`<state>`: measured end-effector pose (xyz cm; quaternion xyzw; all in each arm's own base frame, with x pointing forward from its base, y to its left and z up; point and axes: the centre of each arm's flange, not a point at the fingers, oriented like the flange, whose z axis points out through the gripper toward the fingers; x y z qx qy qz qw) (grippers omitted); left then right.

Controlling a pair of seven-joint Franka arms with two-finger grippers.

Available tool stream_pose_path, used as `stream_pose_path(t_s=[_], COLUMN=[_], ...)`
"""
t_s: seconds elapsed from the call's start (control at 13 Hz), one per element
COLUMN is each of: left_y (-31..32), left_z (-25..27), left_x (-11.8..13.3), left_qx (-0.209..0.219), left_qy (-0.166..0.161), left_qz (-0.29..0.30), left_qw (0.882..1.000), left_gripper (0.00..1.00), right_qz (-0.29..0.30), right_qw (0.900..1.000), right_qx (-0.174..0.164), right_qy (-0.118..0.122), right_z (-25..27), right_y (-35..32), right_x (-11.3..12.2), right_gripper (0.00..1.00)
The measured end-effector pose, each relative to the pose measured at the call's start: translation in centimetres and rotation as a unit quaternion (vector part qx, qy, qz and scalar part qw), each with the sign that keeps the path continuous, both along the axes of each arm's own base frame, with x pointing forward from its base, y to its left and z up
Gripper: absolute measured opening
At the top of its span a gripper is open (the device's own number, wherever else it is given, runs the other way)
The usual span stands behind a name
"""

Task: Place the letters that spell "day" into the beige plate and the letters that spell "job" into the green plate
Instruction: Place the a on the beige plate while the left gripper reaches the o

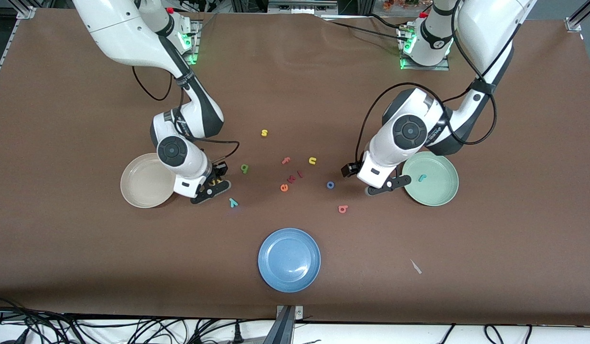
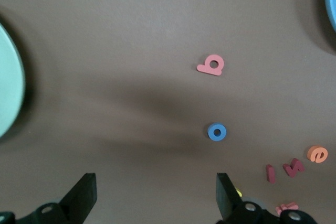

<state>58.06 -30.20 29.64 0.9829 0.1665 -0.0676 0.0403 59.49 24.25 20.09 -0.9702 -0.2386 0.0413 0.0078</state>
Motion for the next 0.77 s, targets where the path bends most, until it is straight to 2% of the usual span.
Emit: stream_pose_path(t_s=[0.23,0.46,0.77], left_y=[-1.4,-3.2,-5.6], left_z=[-1.4,-2.1,-3.5], left_x=[-0.7,-0.9,-1.3], left_qx=[-0.001,-0.011,-0.017], left_qy=[0.01,0.006,0.015], left_qz=[0.004,0.017,0.021], left_qw=[1.0,1.0,1.0], left_gripper=[1.0,1.0,1.0], right_qz=[0.02,0.028,0.021], right_qw=[1.0,0.999,0.999], right_qx=[-0.011,-0.02,-0.021], right_qy=[-0.001,-0.005,-0.016], right_z=[1.4,3.5,4.8], right_y=[-3.0,-6.5,-8.8], right_x=[1.1,1.8,0.0], right_gripper=[0.27,0.27,0.27])
